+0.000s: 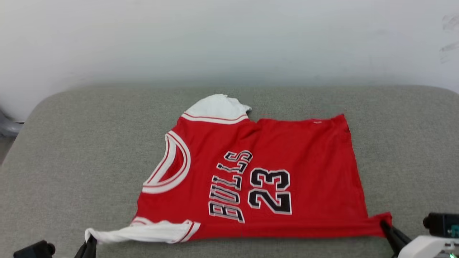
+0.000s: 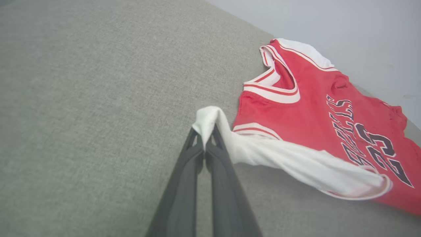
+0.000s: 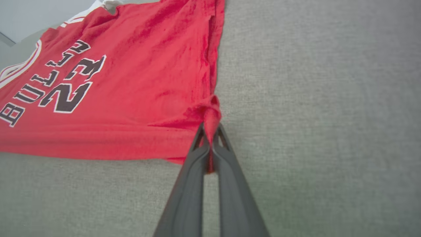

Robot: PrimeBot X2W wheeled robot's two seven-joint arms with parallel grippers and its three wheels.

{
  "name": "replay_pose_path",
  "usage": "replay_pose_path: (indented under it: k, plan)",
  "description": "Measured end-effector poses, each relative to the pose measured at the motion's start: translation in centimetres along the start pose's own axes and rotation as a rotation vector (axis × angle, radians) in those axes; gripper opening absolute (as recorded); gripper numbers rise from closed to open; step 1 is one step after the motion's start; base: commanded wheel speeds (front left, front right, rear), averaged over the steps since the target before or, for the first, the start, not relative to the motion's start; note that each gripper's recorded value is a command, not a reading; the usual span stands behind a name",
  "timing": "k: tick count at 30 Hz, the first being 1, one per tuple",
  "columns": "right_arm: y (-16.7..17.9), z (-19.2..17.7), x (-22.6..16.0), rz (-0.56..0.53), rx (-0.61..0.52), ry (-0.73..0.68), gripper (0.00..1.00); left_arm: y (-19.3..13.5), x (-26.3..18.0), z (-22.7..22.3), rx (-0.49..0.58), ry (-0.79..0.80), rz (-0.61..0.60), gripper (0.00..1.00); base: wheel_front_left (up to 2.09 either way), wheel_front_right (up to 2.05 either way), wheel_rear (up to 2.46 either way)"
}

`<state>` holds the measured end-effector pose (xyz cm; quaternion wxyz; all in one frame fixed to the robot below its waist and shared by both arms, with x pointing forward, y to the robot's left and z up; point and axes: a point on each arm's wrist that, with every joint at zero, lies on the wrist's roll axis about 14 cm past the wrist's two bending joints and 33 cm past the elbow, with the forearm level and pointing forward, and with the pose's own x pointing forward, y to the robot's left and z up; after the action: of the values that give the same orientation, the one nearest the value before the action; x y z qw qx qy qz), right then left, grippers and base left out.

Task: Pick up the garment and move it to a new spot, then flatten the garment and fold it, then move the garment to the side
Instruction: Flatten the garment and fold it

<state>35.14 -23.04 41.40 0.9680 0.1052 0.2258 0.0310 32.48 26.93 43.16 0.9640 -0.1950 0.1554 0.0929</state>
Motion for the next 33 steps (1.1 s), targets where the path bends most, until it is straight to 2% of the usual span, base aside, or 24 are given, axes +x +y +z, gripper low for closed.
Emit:
replay_pose_path:
  k: [9, 15, 23, 33]
  plan:
    - [1.1, -3.4, -4.6, -0.039, 0.061, 0.087, 0.00, 0.5, -4.5, -1.0, -0.031, 0.045, 0.056, 0.00, 0.00, 0.00, 0.00]
    - [1.4, -2.0, -4.9, -0.054, 0.025, 0.082, 0.00, -1.4, -3.6, 0.2, 0.008, 0.036, -0.002, 0.00, 0.00, 0.00, 0.00]
    - [2.4, 1.1, -1.8, -0.021, -0.059, 0.057, 0.00, -5.4, 1.1, 2.6, 0.078, 0.026, -0.136, 0.00, 0.00, 0.00, 0.00]
    - [2.9, -0.3, 2.5, 0.014, -0.074, 0.120, 0.00, -7.6, 5.7, -0.7, 0.107, 0.144, -0.196, 0.00, 0.00, 0.00, 0.00]
